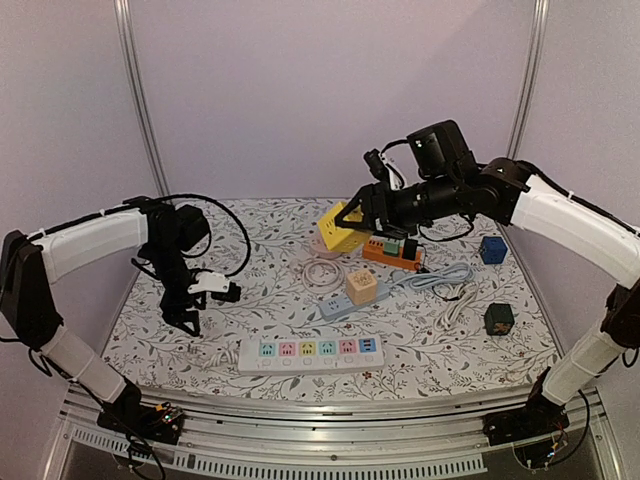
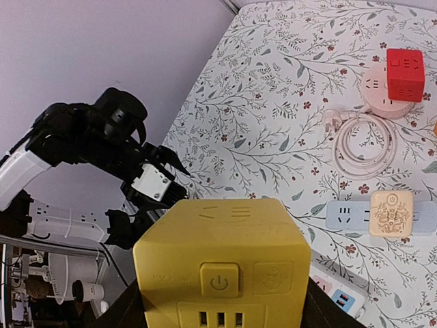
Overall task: Insert the plug
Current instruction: Pick up the plug from the center of the board, then adjust the socket at the center of the board.
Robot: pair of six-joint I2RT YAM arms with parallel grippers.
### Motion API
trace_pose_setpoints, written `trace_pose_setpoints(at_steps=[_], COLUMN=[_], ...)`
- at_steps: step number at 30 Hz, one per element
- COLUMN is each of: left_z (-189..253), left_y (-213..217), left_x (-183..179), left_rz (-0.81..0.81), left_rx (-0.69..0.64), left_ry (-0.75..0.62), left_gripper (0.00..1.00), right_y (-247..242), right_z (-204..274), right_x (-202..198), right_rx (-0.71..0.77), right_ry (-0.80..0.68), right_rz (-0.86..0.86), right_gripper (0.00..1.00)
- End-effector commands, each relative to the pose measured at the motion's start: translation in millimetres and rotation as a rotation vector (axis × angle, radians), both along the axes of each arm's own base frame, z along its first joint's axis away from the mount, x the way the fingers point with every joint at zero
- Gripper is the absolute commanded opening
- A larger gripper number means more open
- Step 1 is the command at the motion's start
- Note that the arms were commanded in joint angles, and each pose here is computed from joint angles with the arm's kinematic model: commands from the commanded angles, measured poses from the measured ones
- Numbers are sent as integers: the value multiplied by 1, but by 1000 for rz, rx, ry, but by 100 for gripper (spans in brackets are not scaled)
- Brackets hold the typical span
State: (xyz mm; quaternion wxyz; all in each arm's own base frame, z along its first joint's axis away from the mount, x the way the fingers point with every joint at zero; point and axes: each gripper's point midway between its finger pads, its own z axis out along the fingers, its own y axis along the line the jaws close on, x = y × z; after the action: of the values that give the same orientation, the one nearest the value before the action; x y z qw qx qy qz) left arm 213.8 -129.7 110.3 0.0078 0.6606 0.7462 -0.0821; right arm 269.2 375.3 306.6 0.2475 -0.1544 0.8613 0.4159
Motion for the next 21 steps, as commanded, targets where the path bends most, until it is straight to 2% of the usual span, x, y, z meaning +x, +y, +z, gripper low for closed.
trace_pose_setpoints(at_steps=[1,6,10,16,21], left_z=[-47,-78,-87,-92,-84], left_y=[-6,-18,-21,-23,-43], left_x=[-17,-25,-34,-73,-88], left_rz=[-57,-66,-73,-115,-117], left_rx=[-41,-105,-87,-97,-139], left_ry=[48,51,43,141,214], left_gripper=[75,72,63,59,54], right_y=[-20,-38,-44,-65,-52], right_z=[23,-9,-31,-66,-101], right_x=[-11,-11,-15,-24,-43], right_rx=[25,-101,-220,-442,-541], right_ry=[5,70,76,51,88], right_rz=[-56,-148,-192,-299,-285], right_gripper=[0,0,0,0,0])
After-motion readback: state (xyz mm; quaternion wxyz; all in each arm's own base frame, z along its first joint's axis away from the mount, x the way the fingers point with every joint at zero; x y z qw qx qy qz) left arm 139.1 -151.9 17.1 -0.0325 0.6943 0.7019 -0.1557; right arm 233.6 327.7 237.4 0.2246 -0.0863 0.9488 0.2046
